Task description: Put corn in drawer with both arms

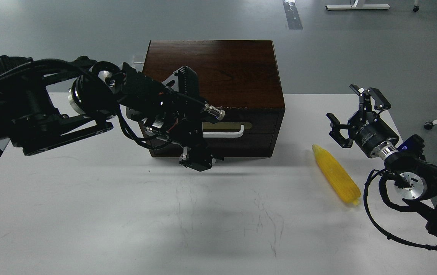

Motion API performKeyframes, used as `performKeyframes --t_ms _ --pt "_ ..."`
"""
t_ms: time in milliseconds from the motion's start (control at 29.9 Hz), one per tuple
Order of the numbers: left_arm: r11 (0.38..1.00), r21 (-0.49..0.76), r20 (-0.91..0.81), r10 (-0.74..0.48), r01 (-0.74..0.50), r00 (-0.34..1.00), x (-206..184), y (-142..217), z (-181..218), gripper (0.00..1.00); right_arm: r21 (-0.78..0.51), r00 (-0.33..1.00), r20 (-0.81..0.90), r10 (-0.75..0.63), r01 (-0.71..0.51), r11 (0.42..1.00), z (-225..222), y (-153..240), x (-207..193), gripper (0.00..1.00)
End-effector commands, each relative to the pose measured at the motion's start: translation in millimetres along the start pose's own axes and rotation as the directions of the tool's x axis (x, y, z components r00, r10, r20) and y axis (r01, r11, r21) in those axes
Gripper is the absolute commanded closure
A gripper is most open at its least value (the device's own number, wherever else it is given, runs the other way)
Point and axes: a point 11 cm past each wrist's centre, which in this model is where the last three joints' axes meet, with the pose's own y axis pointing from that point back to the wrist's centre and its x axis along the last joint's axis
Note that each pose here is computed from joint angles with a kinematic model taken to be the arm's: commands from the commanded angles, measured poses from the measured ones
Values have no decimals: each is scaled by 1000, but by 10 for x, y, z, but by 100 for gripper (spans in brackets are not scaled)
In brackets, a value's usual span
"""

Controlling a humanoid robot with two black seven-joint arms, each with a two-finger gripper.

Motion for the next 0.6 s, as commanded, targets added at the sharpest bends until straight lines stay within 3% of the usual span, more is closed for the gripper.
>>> performKeyframes --t_ms 0,569 --pt "1000 -5 -1 -10 10 1000 -31 -16 15 2 5 1000 0 -5 5 1000 -24 -19 -17 0" --pt "999 -6 -15 -50 49 999 -65 -217 -46 2 21 1000 -1 -2 2 1000 -88 -33 -5 0"
